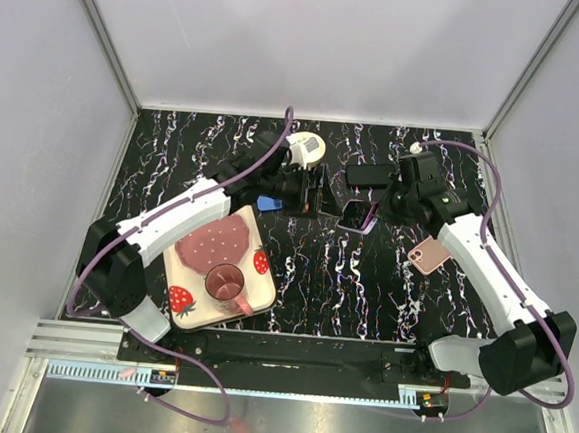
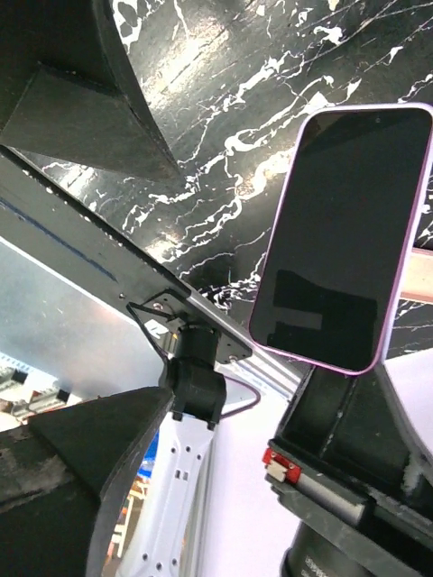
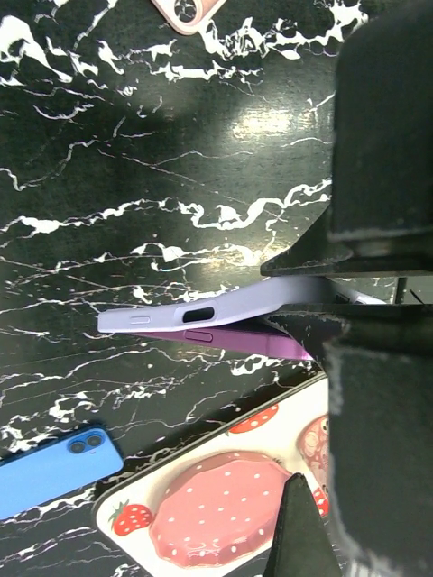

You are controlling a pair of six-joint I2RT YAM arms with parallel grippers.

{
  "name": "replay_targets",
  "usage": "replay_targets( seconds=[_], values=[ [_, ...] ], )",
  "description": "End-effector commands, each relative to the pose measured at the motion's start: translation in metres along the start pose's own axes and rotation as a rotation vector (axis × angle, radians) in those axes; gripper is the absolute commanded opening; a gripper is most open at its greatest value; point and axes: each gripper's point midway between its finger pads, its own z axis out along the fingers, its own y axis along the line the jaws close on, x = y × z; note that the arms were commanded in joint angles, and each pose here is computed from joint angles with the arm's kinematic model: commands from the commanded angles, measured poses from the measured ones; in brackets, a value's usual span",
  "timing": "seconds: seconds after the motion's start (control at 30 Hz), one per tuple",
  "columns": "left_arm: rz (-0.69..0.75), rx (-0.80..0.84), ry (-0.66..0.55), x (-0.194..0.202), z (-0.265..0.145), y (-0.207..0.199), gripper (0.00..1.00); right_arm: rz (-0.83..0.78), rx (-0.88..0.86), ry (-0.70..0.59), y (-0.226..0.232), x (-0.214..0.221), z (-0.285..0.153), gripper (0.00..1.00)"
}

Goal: Take the phone out of the phone case
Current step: Remove the phone case from the phone.

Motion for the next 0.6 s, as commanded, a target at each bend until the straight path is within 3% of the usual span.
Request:
replay_targets(
  seconds=[0.0,0.07,0.2,0.33,0.43,0.57],
  values=[
    [0.166,0.012,-0.113,-0.010,-0.007,-0.026,0.99,-0.003,-0.074,0.043,0.021,-0.004,-0.010,0.00],
    [0.201,0.019,-0.124,-0.010,0.001,-0.046,0.99,0.004,-0.063,0.066,0.020,-0.001,-0.006,0.00],
    [0.285,-0.110,-0.225,-0.016,0.016,-0.046,0.99,0.034,-0.033,0.114,0.016,0.008,-0.003,0.00],
    [0.326,-0.104,-0.275,-0.008,0.023,-0.047,0.99,0.083,0.034,0.170,0.009,0.015,-0.002,0.00],
    [0.304,-0.090,-0.272,-0.005,0.033,-0.039,0.99,0.092,0.077,0.228,0.004,0.023,0.003,0.00],
    [0.322,-0.050,-0.178,0.005,0.062,-0.036,0.93,0.106,0.167,0.266,-0.008,0.029,0.009,0.00]
  ],
)
